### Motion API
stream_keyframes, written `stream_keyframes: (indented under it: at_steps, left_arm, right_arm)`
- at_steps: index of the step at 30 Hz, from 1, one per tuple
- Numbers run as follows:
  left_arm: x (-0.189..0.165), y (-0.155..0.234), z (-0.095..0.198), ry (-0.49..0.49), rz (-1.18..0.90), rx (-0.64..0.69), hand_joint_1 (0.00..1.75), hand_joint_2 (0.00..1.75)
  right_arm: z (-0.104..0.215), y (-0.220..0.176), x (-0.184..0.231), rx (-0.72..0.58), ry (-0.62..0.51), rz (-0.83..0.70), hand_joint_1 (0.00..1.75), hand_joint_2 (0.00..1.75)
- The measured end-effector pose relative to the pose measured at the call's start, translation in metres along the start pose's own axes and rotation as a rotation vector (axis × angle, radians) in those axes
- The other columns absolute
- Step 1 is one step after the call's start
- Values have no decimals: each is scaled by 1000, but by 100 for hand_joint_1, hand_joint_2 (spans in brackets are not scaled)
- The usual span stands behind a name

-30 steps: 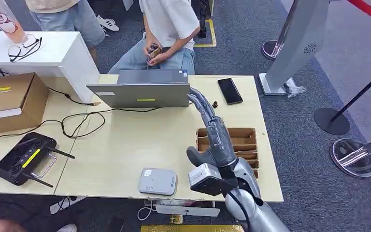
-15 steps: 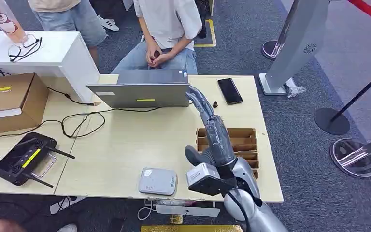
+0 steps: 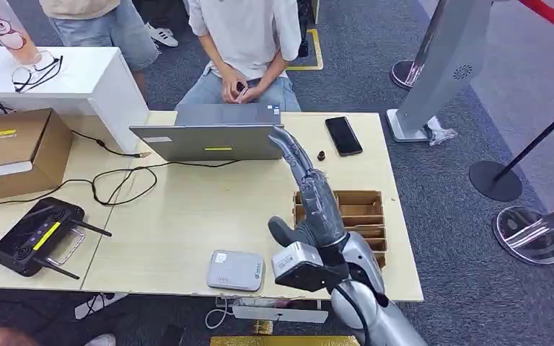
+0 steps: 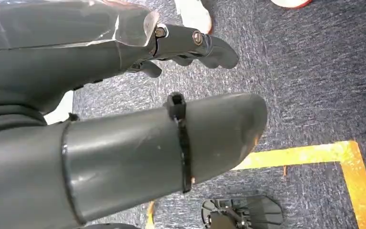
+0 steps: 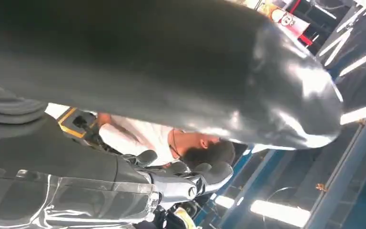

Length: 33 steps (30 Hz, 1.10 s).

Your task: Pass the card to the sensor for recognition and then transmit it.

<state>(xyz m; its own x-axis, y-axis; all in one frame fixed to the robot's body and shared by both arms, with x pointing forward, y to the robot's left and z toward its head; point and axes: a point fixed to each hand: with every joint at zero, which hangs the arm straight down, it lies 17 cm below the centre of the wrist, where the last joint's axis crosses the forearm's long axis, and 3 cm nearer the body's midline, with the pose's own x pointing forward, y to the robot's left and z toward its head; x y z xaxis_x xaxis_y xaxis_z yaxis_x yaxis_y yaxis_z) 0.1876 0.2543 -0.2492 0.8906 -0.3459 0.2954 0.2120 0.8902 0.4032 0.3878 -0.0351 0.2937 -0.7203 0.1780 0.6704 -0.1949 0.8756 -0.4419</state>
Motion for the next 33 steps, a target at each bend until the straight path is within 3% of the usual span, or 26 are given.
stream_keyframes:
  at_steps: [16,33]
  left_arm:
    - [-9,13,-1,78,48,75,0,0]
    - [-7,14,-1,91,67,72,0,0]
  right_arm:
    - [-9,10,1,30,-55,-109,0,0]
    - [-15,26,-24,80,-39,-96,0,0]
